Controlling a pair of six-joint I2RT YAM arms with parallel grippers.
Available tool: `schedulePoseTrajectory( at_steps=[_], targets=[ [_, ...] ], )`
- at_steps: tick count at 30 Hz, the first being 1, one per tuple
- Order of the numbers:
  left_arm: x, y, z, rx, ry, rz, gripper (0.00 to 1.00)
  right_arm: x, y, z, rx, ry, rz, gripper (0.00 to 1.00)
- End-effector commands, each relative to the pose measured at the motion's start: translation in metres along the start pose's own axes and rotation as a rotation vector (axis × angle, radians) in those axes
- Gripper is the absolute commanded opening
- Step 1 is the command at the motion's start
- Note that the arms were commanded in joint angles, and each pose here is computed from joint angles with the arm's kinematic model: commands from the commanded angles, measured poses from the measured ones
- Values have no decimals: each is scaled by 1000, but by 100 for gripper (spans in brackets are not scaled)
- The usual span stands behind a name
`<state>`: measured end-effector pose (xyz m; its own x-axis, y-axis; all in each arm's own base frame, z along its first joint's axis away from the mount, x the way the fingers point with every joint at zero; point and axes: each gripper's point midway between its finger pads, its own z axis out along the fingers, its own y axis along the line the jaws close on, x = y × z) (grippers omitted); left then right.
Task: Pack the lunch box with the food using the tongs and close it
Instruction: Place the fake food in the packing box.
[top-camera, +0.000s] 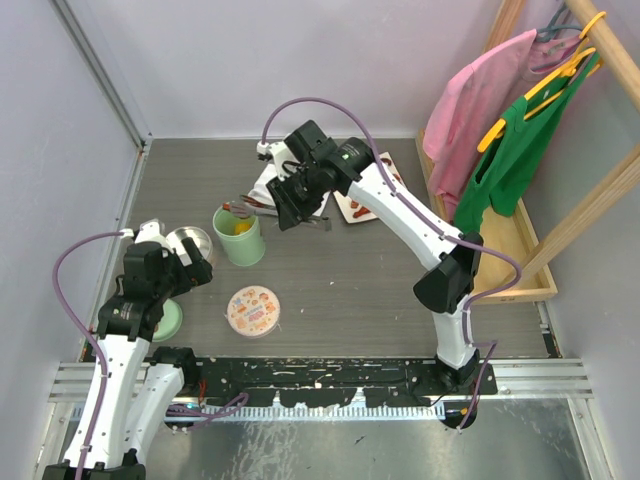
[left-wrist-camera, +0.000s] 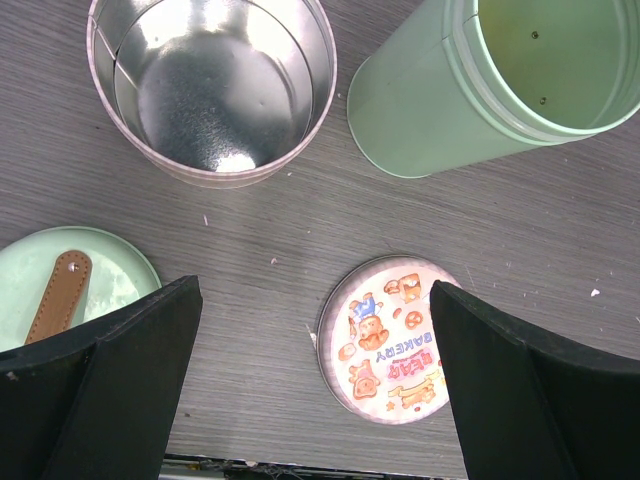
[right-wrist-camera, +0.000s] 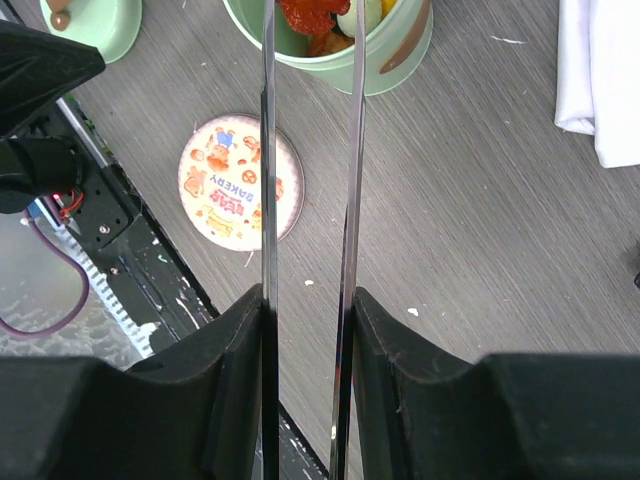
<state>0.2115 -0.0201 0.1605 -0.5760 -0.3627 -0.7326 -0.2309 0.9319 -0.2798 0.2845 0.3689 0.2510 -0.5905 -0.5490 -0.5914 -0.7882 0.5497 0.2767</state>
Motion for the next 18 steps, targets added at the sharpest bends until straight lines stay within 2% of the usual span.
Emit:
schedulePoseTrajectory(
  at_steps=[1,18],
  targets=[
    [-15,-7,-2,20,-51,-9,98,-19,7,-15,15,-67,-57,39],
    [-14,-6,-2,20,-47,-7,98,-17,3,-9,40,-53,-54,43]
  ],
)
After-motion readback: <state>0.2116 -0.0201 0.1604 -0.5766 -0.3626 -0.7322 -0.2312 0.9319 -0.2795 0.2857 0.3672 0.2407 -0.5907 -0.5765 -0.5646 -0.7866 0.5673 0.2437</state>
